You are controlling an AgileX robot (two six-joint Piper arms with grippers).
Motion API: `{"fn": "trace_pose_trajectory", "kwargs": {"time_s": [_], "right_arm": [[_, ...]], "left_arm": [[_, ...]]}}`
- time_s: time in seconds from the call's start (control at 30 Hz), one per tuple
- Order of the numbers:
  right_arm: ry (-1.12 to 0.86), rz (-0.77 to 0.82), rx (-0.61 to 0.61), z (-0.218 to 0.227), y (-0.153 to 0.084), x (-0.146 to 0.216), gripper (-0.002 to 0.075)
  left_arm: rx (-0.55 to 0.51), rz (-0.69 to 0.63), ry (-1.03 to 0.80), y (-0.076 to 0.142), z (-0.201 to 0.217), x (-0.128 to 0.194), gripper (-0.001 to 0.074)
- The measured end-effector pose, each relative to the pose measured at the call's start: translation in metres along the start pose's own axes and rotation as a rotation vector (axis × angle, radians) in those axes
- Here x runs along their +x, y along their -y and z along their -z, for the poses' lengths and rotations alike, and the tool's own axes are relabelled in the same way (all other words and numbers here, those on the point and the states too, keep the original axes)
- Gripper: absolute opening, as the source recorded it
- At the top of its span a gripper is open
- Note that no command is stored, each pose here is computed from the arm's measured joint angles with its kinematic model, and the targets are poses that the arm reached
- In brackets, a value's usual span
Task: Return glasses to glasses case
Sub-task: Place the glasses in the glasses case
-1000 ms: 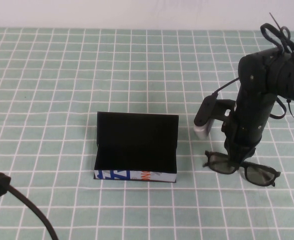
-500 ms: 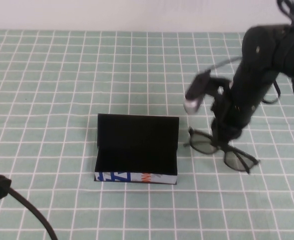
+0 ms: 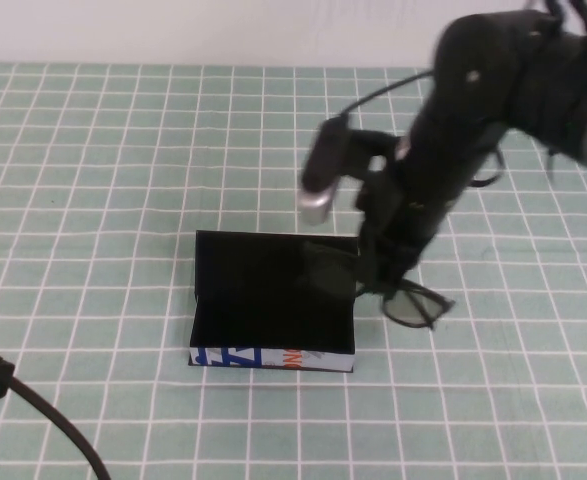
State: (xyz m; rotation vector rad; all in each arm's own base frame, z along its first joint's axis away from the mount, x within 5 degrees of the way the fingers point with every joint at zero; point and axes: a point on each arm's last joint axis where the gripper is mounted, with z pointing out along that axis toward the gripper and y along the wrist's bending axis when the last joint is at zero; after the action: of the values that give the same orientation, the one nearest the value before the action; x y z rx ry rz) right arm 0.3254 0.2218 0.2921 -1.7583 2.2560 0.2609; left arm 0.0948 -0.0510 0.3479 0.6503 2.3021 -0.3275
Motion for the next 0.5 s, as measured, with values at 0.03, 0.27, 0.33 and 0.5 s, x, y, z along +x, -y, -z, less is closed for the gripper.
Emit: {"fn": "trace_pose_trajectory", "kwargs": {"time_s": [0.03, 0.27, 0.33, 0.5], "right_arm": [[0.001, 0.027, 0.006, 0.000, -0.005, -0.007, 0.0004], [0.037, 0.152, 0.030, -0.002, -0.025, -0.048, 0.0004], [0.042, 0.166, 0.029, -0.008, -0.025, -0.056, 0.0004], [0.027, 0.176, 0.011, -0.028, -0.022, -0.066, 0.0004]], "left_arm": [[0.000, 0.000, 0.000, 0.000, 0.000, 0.000, -0.0002], [-0.002, -0.001, 0.000, 0.000, 0.000, 0.000, -0.0002], [-0.002, -0.001, 0.000, 0.000, 0.000, 0.000, -0.0002], [-0.002, -0.001, 0.000, 0.000, 0.000, 0.000, -0.0002]]}}
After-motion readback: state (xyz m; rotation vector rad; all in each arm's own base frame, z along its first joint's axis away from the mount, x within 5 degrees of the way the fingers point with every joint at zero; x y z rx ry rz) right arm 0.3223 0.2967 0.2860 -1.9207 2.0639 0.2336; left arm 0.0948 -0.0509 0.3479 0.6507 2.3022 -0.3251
